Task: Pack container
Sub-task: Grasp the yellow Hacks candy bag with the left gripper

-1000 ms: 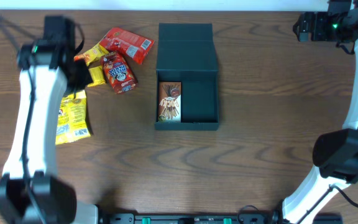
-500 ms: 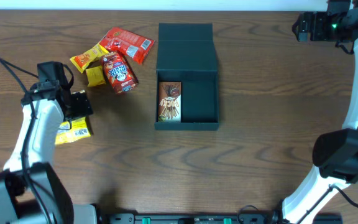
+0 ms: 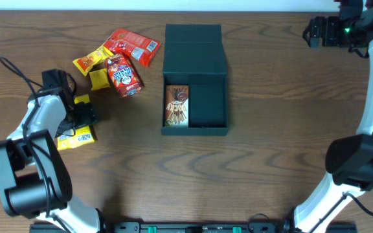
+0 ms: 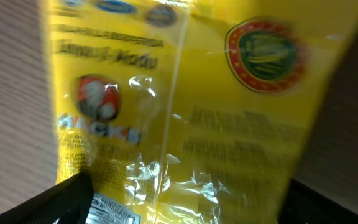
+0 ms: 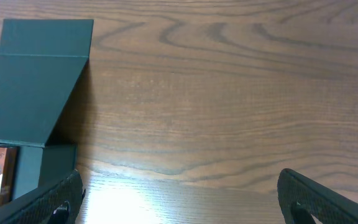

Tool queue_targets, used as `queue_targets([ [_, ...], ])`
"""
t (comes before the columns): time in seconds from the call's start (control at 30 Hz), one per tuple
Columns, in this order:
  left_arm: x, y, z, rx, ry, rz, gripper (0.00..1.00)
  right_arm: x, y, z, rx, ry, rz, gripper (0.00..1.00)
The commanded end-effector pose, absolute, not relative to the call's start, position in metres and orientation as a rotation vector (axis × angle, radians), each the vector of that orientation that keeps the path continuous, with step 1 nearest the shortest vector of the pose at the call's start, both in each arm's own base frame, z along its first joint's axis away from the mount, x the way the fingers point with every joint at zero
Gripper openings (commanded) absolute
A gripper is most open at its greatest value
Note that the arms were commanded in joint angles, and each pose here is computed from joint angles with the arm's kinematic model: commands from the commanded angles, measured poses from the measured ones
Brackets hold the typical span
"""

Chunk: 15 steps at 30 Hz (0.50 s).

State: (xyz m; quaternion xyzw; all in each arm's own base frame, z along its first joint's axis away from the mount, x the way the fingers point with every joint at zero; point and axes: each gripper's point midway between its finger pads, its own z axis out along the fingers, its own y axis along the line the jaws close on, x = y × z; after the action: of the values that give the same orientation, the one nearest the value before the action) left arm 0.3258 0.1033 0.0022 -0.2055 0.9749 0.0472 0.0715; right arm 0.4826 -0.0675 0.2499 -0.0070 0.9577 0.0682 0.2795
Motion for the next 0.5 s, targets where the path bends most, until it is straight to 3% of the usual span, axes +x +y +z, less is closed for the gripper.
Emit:
queue_targets([
  [0.0,0.317,0.102,-0.016,-0.617,2.992,0.131,0.82,0.48,-0.063,0.263,-0.033,2.542,0.183,0.99],
  [0.2,0.319,0.102,-0.017,-0.691,2.977,0.125,0.31,0.48,-0.063,0.263,-0.033,2.543,0.183,0.99],
  [0.47,0.342,0.092,0.008,-0.747,2.927,0.01,0.09,0.48,-0.063,0.263,-0.018,2.542,0.187,0.99],
])
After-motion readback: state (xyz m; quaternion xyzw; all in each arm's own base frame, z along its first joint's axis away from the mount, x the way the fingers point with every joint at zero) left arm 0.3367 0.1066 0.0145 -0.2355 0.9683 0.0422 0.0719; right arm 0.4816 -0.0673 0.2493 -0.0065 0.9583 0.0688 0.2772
